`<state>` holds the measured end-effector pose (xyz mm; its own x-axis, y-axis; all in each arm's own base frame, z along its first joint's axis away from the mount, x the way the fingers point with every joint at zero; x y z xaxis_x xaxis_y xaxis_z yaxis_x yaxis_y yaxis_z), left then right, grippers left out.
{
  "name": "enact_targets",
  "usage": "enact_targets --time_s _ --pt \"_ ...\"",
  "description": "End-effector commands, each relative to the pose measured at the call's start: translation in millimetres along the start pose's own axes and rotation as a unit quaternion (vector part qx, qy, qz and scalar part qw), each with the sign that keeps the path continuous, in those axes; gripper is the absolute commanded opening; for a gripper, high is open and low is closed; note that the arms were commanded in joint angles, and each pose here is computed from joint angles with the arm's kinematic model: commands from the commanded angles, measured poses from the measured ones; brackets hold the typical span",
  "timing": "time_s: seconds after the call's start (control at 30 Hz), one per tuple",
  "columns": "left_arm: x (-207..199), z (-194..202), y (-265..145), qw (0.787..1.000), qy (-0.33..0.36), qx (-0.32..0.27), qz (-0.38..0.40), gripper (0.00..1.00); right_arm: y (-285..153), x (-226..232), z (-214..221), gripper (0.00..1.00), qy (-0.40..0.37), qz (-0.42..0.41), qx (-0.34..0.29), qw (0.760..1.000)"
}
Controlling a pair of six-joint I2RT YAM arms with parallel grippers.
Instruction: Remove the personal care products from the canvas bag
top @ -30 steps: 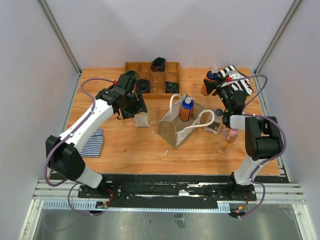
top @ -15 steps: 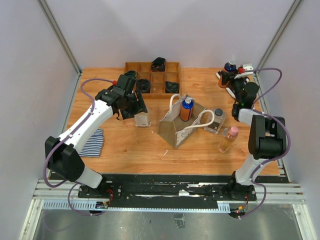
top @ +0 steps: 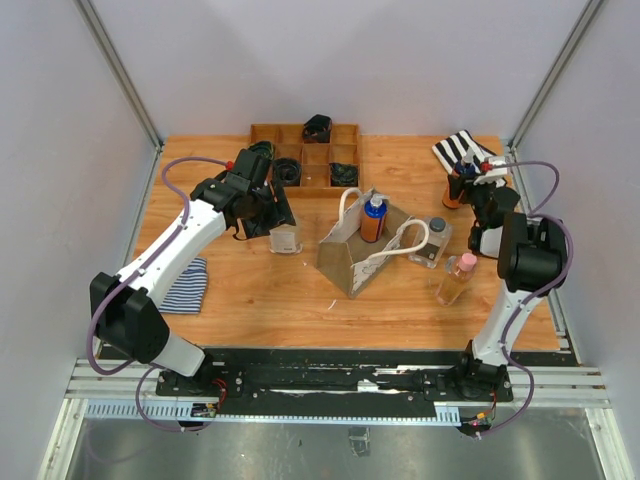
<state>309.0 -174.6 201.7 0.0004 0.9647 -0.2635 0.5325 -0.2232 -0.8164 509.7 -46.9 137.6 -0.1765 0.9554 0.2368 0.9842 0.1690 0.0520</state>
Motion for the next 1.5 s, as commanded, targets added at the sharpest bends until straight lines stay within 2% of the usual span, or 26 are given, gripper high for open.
enact_targets --time_s 0.0,0.07,0.13,0.17,0.23,0.3,0.33,0.53,0.63,0.73,0.8,0.93,0.97,1.0,1.03,1.07,1.1,1.13,1.23,1.3,1.47 --pt "-3.3 -3.2 2.5 1.000 -0.004 -0.005 0.010 0.71 -4.5 7.9 -25.2 0.14 -0.051 -0.034 -0.084 0.995" --pt "-5.5 -3.6 3.7 1.000 -0.005 -0.003 0.015 0.71 -8.9 4.4 -15.8 0.31 -0.048 -0.027 -0.081 0.995" --pt "-6.4 -3.8 3.9 1.000 -0.005 -0.001 0.016 0.71 -12.0 2.6 -9.6 0.36 -0.049 -0.028 -0.073 0.996" --pt "-5.9 -3.4 4.4 1.000 -0.004 -0.001 0.015 0.71 -14.2 2.0 -7.3 0.45 -0.048 -0.026 -0.070 0.996" --pt "-5.4 -3.5 4.4 1.000 -0.004 -0.002 0.014 0.71 -19.2 -0.1 -9.7 0.76 -0.049 -0.016 -0.073 0.996" --pt "-4.6 -3.5 3.9 1.000 -0.003 -0.002 0.012 0.71 -23.1 0.0 -16.3 0.95 -0.058 -0.007 -0.081 0.995" --pt "-4.7 -3.6 4.0 1.000 -0.003 -0.002 0.012 0.71 -25.6 3.3 -32.2 0.99 -0.067 -0.007 -0.096 0.993" --pt "3.1 -7.4 -1.0 1.000 -0.007 -0.019 -0.010 0.70 -49.1 34.8 -127.7 0.99 -0.100 -0.014 -0.188 0.977" --pt "8.4 -14.4 -10.1 0.999 -0.009 -0.046 -0.024 0.70 -59.0 52.0 -169.6 0.99 -0.091 0.006 -0.192 0.977" --pt "9.1 -19.3 -14.5 0.998 -0.009 -0.061 -0.025 0.70 -59.6 70.8 -195.7 0.98 -0.048 0.035 -0.119 0.991" --pt "8.5 -21.7 -15.3 0.998 -0.007 -0.065 -0.025 0.70 -57.6 92.1 -211.7 0.99 -0.008 0.038 -0.023 0.999" --pt "1.9 -28.4 -14.4 0.997 0.003 -0.074 -0.017 0.67 -63.7 174.7 -203.4 1.00 0.005 -0.053 0.135 0.989" --pt "-2.1 -30.2 -14.6 0.997 0.010 -0.078 -0.013 0.66 -70.7 195.2 -183.5 0.85 0.016 -0.072 0.195 0.978" --pt "-6.8 -32.5 -16.0 0.996 0.017 -0.084 -0.012 0.66 -74.4 219.5 -182.6 0.53 0.021 -0.102 0.214 0.971" --pt "-11.9 -34.9 -18.4 0.995 0.025 -0.092 -0.010 0.66 -81.8 234.2 -170.4 0.10 0.035 -0.115 0.250 0.961" --pt "-17.5 -37.3 -21.2 0.994 0.033 -0.100 -0.007 0.66 -89.0 245.1 -156.9 0.02 0.048 -0.117 0.282 0.951" --pt "-22.6 -39.5 -24.5 0.993 0.039 -0.109 -0.003 0.66 -100.3 250.7 -140.1 0.01 0.052 -0.113 0.319 0.940" --pt "-28.0 -40.3 -27.3 0.992 0.048 -0.115 0.001 0.66 -110.4 257.0 -126.4 0.05 0.052 -0.113 0.349 0.929" --pt "-37.3 -39.0 -31.9 0.990 0.063 -0.122 0.013 0.66 -135.3 270.1 -87.9 0.33 0.042 -0.123 0.406 0.905" --pt "-39.1 -35.0 -29.7 0.991 0.065 -0.118 0.021 0.66 -148.9 275.7 -66.0 0.45 0.041 -0.130 0.431 0.892" --pt "-45.5 -24.8 -21.0 0.992 0.061 -0.104 0.046 0.66 -162.2 286.2 -24.7 0.54 0.040 -0.136 0.467 0.873"
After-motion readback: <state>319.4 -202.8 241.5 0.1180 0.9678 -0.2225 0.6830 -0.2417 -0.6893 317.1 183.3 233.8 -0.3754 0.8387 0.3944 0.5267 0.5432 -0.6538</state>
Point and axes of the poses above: each gripper's point midway between its finger pads, its own y axis out along the fingers, its own x axis along the line the jaws close on, z = x × y, the point moved 2 cm from there along -y, back along the fingers, and after that the axes turned 14 degrees about y, right-handed, at the moved point
